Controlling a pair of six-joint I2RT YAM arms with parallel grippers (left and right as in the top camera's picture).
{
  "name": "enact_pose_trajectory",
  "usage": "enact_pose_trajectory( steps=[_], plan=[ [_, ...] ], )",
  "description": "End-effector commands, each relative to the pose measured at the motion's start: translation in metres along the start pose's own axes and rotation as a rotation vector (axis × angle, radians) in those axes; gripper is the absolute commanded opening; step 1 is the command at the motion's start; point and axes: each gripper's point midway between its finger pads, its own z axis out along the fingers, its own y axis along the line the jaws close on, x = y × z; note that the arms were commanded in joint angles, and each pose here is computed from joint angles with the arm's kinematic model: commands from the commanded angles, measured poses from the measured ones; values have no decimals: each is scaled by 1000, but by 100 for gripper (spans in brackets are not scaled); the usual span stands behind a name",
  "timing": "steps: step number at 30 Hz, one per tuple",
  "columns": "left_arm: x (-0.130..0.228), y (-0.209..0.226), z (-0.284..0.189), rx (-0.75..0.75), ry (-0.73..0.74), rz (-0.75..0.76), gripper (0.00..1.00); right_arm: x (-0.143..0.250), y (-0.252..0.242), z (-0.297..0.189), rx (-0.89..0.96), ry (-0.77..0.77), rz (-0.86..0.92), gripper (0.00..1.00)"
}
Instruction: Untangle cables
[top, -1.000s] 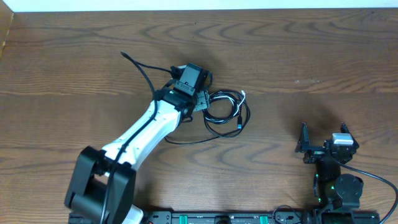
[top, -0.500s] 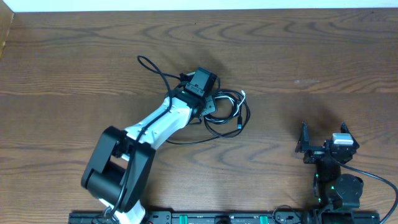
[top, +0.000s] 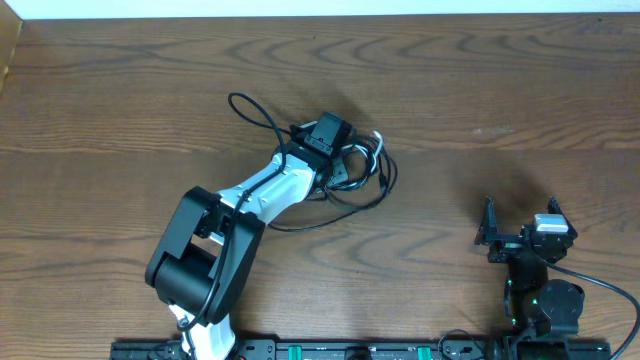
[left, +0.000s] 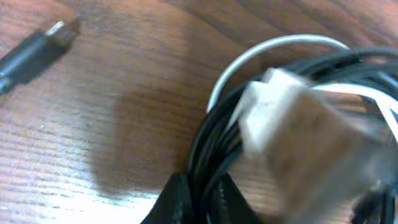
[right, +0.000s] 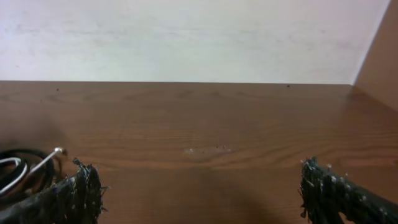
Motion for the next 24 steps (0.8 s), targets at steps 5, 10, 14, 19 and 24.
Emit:
enact_pose_trajectory(
  steps=[5,10,14,19,24],
  plan=[
    [-13,-1,-18,19,-38,-8,8,1,0,0,1,1,-15,99],
    [-37,-24,-83,143,-163,73,7,1,0,0,1,1,-15,99],
    [-43,-28,-124,197,-218,69,7,1,0,0,1,1,-15,99],
    [-35,-20,-137,184,-198,72,8,1,0,0,1,2,-15,99],
    [-33,-23,-137,203,-183,82,8,1,0,0,1,2,-15,99]
  ],
)
